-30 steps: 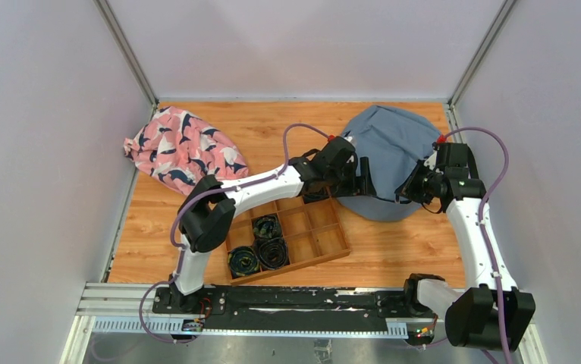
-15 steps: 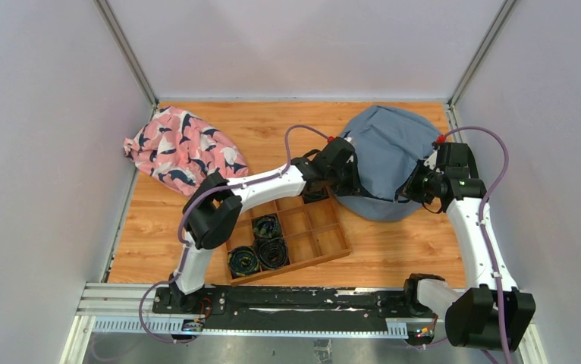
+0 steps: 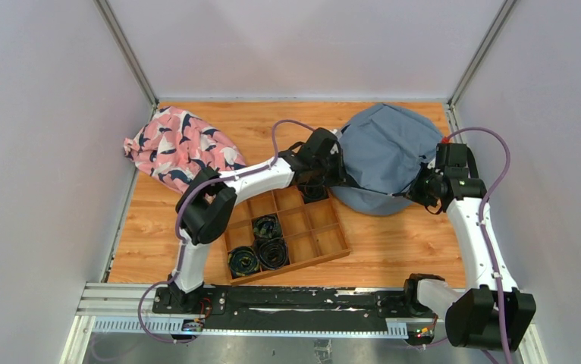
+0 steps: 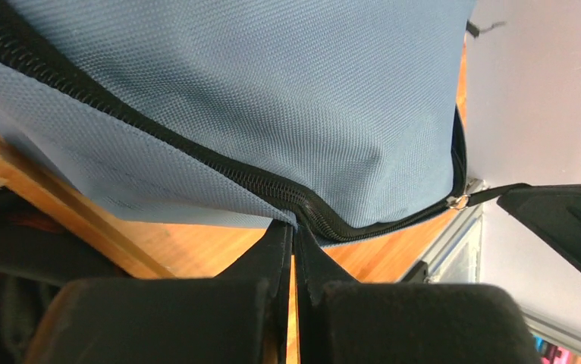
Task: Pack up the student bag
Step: Zip the student bag at the center of the board.
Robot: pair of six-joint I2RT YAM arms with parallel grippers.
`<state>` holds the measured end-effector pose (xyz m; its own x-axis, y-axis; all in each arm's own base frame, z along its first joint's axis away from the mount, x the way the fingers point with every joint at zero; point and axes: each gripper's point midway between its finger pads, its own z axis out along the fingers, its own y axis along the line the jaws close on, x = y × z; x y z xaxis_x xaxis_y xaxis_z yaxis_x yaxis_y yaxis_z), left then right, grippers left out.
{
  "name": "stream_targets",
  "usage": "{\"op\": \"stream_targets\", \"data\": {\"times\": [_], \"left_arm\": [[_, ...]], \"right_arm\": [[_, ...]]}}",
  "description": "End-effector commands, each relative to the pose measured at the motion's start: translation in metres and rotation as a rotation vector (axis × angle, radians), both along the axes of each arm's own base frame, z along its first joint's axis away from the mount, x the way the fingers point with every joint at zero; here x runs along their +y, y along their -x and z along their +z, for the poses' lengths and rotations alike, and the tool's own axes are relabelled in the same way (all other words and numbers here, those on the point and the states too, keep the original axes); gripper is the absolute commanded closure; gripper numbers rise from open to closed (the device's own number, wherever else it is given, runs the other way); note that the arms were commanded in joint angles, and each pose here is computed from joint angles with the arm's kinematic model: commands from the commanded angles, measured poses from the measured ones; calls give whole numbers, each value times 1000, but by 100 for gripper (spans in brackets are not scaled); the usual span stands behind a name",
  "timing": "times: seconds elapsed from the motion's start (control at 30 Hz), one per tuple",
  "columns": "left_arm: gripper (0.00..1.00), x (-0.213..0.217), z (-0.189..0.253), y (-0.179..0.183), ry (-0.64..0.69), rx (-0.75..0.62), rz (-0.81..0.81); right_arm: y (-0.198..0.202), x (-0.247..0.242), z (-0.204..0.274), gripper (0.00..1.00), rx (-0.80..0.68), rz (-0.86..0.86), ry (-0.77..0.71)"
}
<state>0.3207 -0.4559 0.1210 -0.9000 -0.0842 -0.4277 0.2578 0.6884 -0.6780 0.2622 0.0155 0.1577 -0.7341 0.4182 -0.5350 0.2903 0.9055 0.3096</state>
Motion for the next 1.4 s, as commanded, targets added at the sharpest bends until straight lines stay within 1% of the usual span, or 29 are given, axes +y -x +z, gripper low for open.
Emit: {"op": "stream_targets", "data": {"times": [0.0, 0.03, 0.2, 0.23, 0.3, 0.4, 0.47, 0.6, 0.67, 0.73, 0.83, 0.97, 1.1, 1.2, 1.33, 1.37], "left_arm": [[100, 38, 18, -30, -57, -104, 15], [100, 46, 19, -36, -67, -104, 17], [100, 73, 27, -55, -40, -96, 24], [100, 78, 29, -57, -42, -96, 24], [100, 90, 31, -63, -94, -116, 23], [100, 104, 38, -68, -188, -180, 2], [100, 111, 39, -69, -219, -198, -17], [100, 122, 43, -74, -227, -192, -15], [100, 128, 47, -79, -258, -210, 6], [100, 132, 49, -81, -277, -226, 14], [100, 133, 47, -81, -285, -222, 13], [100, 131, 35, -75, -287, -189, -25], [100, 144, 33, -75, -354, -208, -18], [100, 150, 41, -78, -381, -240, -14], [100, 139, 67, -71, -348, -273, -36], [94, 136, 76, -68, -360, -304, -30]], "right_arm": [[7, -30, -6, 100, 25, -121, 105], [6, -29, -7, 100, 28, -126, 99], [4, -30, -8, 100, 36, -135, 97], [3, -35, -8, 100, 39, -156, 119], [-1, -36, -7, 100, 33, -174, 105], [-18, -34, 4, 100, -74, -186, 55], [-29, -36, 12, 100, -135, -200, 38], [-46, -44, 12, 100, -149, -241, 42], [-51, -52, 9, 100, -160, -275, 47], [-53, -66, 5, 100, -160, -328, 67], [-57, -80, -1, 100, -155, -362, 82], [-67, -88, -11, 100, -153, -372, 66], [-75, -94, -22, 100, -119, -372, 93], [-78, -95, -28, 100, -96, -363, 82], [-82, -76, -29, 100, -94, -299, -7], [-81, -75, -30, 100, -91, -298, -11]]}}
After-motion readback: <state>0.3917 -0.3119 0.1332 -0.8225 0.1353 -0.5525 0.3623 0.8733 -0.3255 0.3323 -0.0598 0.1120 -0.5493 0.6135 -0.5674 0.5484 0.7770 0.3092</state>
